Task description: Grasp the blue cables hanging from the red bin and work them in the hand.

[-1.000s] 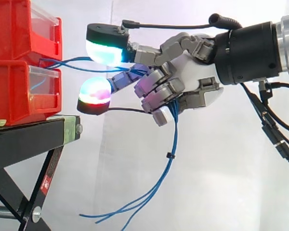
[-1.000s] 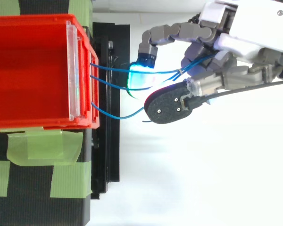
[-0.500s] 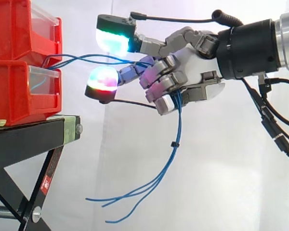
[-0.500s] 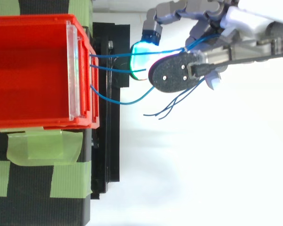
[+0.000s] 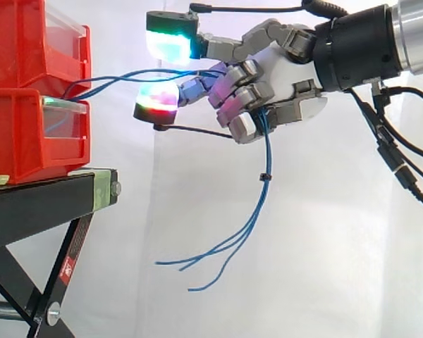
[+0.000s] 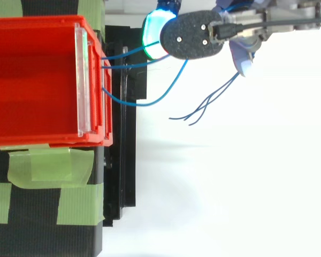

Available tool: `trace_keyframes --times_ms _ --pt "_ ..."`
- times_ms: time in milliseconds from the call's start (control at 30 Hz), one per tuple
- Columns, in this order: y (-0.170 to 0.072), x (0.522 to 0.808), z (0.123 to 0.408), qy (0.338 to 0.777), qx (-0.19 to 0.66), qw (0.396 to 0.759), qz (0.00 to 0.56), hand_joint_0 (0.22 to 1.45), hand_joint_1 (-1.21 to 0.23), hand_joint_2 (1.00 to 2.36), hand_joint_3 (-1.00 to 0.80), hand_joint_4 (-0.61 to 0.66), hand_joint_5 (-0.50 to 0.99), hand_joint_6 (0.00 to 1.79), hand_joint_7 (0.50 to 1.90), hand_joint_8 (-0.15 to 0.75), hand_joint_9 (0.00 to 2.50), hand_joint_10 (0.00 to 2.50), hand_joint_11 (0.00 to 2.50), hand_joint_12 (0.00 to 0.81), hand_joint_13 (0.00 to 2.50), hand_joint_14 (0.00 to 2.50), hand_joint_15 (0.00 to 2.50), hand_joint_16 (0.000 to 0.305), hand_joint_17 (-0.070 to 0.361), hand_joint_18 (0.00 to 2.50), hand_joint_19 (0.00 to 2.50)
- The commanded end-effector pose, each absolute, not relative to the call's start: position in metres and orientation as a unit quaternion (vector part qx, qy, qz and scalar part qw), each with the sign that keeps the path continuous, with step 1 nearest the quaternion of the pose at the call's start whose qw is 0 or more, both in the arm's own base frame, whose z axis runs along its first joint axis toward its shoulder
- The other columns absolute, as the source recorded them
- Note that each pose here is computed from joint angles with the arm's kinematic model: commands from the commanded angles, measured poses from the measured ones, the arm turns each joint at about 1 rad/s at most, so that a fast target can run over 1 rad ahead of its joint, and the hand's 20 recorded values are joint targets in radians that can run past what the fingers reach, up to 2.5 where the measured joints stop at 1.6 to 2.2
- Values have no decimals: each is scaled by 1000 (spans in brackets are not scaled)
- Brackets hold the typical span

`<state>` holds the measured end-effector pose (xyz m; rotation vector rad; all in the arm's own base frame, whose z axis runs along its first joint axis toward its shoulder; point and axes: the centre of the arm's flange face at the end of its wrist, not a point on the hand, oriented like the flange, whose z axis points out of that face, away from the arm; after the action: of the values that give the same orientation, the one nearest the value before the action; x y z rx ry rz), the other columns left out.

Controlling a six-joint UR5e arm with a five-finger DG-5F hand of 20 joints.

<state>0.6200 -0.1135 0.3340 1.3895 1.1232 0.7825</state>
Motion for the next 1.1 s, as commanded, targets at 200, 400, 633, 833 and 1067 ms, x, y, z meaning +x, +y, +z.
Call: trace_keyframes --times_ms 200,400,633,833,1067 --pt "-112 620 334 496 580 560 324 910 -572 1012 -711 177 137 412 1256 649 1839 2500 2500 730 2101 2500 2003 210 158 2500 590" --pt "-110 620 334 500 576 560 325 896 -600 1012 -724 171 123 417 1252 649 1839 2500 2500 730 2101 2500 2003 210 158 2500 590" --pt "-105 621 335 502 573 559 327 966 -616 1021 -361 174 120 449 1223 649 1839 2500 2500 730 2101 2500 2003 210 158 2500 590" --pt "-105 623 335 501 571 560 331 960 -628 1019 -192 187 117 486 1223 649 1839 2500 2500 730 2101 2500 2003 210 158 2500 590" --pt "-105 623 335 500 571 561 331 869 -599 1011 -724 187 112 459 1245 649 1839 2500 2500 730 2101 2500 2003 210 158 2500 590"
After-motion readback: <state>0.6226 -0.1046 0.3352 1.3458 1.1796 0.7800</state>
